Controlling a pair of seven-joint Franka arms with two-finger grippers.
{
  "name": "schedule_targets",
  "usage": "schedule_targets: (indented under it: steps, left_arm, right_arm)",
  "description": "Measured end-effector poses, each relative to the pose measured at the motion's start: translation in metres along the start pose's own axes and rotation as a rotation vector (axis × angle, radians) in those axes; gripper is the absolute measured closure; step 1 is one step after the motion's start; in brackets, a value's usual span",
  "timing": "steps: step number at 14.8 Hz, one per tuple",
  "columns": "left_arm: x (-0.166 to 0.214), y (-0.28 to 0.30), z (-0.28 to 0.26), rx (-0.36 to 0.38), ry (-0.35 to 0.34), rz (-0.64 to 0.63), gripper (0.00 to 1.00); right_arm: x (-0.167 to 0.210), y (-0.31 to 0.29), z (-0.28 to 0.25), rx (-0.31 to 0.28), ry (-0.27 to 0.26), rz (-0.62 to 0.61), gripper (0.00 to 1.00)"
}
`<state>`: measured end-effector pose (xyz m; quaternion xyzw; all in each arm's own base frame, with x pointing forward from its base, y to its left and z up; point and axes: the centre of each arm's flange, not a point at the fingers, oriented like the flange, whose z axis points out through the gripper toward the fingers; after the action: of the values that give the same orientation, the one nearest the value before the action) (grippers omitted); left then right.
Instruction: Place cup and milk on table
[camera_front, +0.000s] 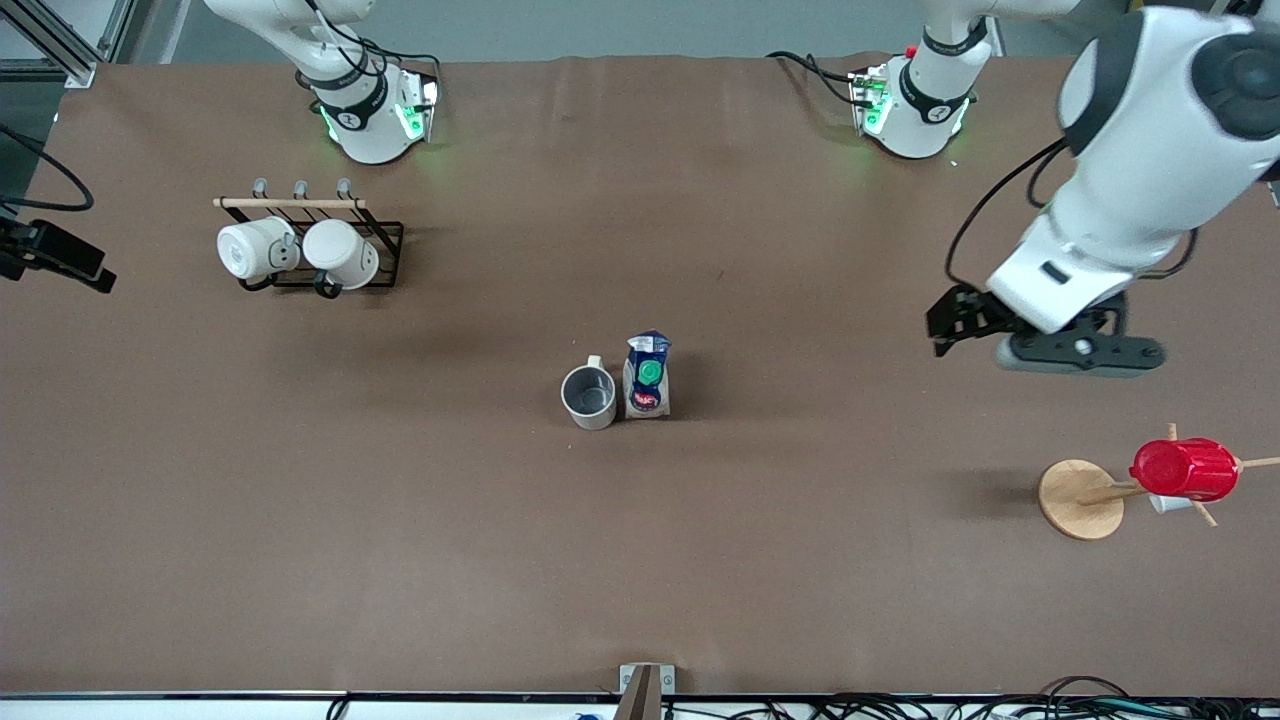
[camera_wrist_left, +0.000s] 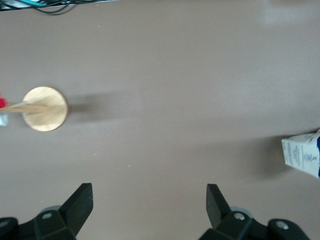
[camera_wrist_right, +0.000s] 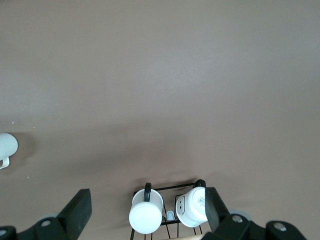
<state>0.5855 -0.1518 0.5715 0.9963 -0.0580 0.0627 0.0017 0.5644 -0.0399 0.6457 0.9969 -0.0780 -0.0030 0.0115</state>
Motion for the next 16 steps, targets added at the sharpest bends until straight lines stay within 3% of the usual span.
schedule_targets:
  steps: [7,16]
  left_arm:
    - [-0.066,-0.057,-0.064,0.009,-0.02,0.037,0.0]
    - [-0.058,-0.069,-0.076,0.015,-0.052,0.024,0.0]
  right_arm:
    - [0.0,0.0,0.0,0.0,0.001,0.0,0.0]
    - [0.0,0.0,-0.001,0.0,0.002,0.0,0.0]
